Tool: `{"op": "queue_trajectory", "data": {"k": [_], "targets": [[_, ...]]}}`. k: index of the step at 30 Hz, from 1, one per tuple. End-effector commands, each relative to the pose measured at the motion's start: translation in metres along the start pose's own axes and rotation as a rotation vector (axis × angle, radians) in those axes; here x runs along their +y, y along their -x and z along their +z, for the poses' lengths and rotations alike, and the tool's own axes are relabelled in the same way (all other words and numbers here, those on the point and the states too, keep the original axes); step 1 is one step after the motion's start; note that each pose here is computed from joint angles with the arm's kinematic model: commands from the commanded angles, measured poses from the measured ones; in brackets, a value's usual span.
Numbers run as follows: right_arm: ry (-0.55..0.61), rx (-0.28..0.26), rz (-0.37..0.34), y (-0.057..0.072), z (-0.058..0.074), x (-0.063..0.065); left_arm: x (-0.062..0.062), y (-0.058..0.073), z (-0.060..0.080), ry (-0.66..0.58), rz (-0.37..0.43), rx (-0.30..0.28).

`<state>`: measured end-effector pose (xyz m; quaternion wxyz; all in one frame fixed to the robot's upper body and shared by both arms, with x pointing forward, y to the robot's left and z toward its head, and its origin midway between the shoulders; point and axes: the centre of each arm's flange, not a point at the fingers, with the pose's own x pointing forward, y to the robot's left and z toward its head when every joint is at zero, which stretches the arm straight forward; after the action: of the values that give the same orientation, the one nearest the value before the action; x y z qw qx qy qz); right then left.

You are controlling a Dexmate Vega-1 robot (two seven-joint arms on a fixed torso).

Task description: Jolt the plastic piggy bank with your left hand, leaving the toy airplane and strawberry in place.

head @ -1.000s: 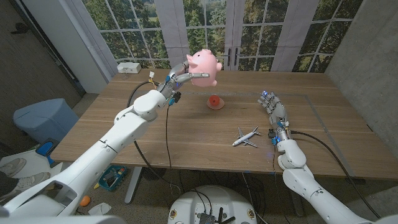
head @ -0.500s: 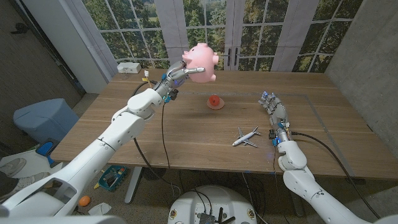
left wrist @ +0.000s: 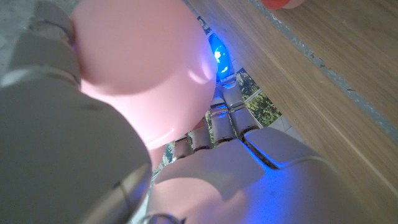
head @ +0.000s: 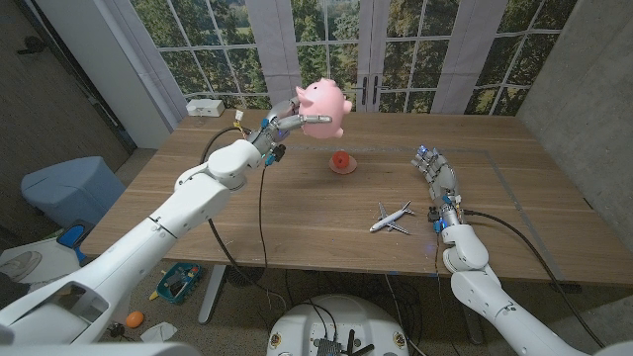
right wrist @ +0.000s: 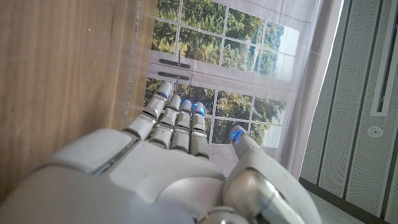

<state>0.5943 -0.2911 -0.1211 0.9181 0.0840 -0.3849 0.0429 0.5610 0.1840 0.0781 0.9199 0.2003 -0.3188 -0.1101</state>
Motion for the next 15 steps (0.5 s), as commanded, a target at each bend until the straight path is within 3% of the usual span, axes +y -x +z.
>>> {"op": "queue_trajectory", "data": {"k": [1, 8, 15], "targets": [[0.006, -0.002, 0.007, -0.0029, 0.0011, -0.0010, -0.0201, 0.0065, 0.0278, -0.501, 0.227, 0.106], [0.010, -0.006, 0.011, -0.0056, 0.0029, -0.0005, -0.0274, 0.0056, 0.0284, -0.665, 0.314, 0.160], [0.016, -0.012, 0.016, -0.0089, 0.0053, 0.0014, -0.0263, 0.0045, 0.0259, -0.726, 0.352, 0.207]]}}
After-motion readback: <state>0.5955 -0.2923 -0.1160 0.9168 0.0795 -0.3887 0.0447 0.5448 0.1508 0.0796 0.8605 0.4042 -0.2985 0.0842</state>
